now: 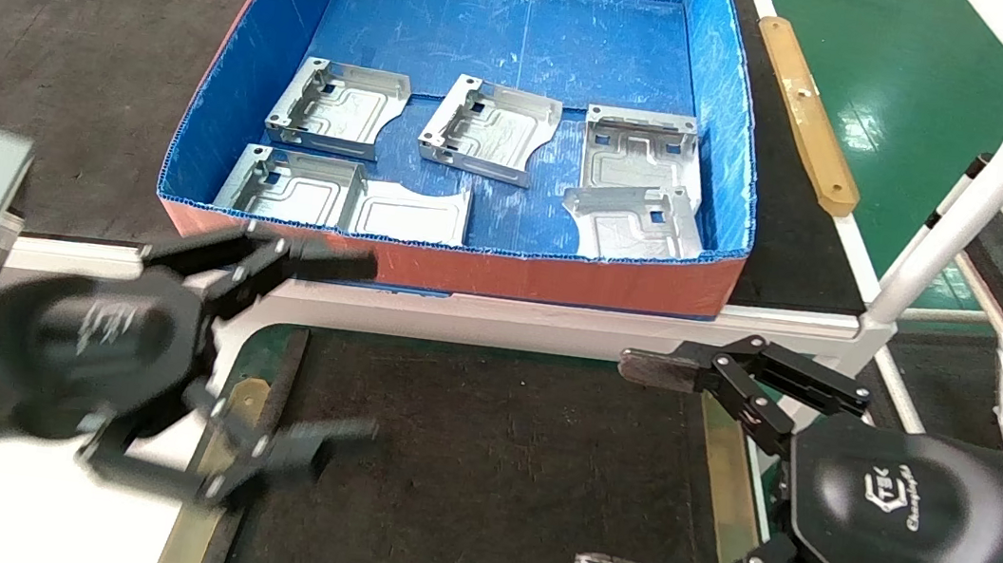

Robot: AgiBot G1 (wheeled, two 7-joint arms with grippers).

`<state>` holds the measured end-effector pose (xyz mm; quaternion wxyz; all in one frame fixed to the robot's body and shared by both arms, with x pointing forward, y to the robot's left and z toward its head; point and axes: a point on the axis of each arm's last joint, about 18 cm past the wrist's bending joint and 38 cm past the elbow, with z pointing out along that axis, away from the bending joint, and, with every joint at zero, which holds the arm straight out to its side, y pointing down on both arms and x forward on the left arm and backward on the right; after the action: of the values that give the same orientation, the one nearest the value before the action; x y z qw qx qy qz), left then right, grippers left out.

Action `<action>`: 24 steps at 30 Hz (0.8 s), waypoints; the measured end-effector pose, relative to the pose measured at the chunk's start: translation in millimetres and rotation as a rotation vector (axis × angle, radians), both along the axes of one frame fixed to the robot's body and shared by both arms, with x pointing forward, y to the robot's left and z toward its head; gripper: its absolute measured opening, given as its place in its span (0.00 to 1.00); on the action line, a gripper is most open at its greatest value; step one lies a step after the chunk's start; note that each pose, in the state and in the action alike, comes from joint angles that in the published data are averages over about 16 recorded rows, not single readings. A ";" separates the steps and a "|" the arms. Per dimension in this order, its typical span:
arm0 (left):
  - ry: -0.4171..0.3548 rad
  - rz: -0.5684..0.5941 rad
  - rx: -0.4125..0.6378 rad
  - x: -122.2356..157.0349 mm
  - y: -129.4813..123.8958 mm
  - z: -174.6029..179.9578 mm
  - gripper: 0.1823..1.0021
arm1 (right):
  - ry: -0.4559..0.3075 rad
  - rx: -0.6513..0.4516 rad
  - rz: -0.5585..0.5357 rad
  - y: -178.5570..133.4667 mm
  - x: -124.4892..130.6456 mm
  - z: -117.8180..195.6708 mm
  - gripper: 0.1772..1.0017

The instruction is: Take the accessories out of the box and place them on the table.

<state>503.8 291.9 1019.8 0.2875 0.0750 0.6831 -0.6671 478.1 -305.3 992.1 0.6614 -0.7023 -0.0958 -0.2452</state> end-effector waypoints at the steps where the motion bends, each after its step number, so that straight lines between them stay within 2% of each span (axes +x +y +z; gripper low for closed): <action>1: -0.005 0.011 -0.007 3.8 -0.6 3.8 1.00 | 0.000 0.000 0.000 0.0 0.0 0.0 1.00; 15: -0.056 0.170 -0.089 65.6 -6.4 59.9 1.00 | 0.000 0.000 0.000 0.0 0.0 0.0 1.00; 24: -0.054 0.246 -0.108 103.0 -12.6 76.1 1.00 | 0.000 0.000 0.000 0.0 0.0 0.0 1.00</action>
<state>606.8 279.3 1095.9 0.3891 -0.0071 0.6424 -0.6603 478.1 -305.3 992.1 0.6614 -0.7023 -0.0958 -0.2452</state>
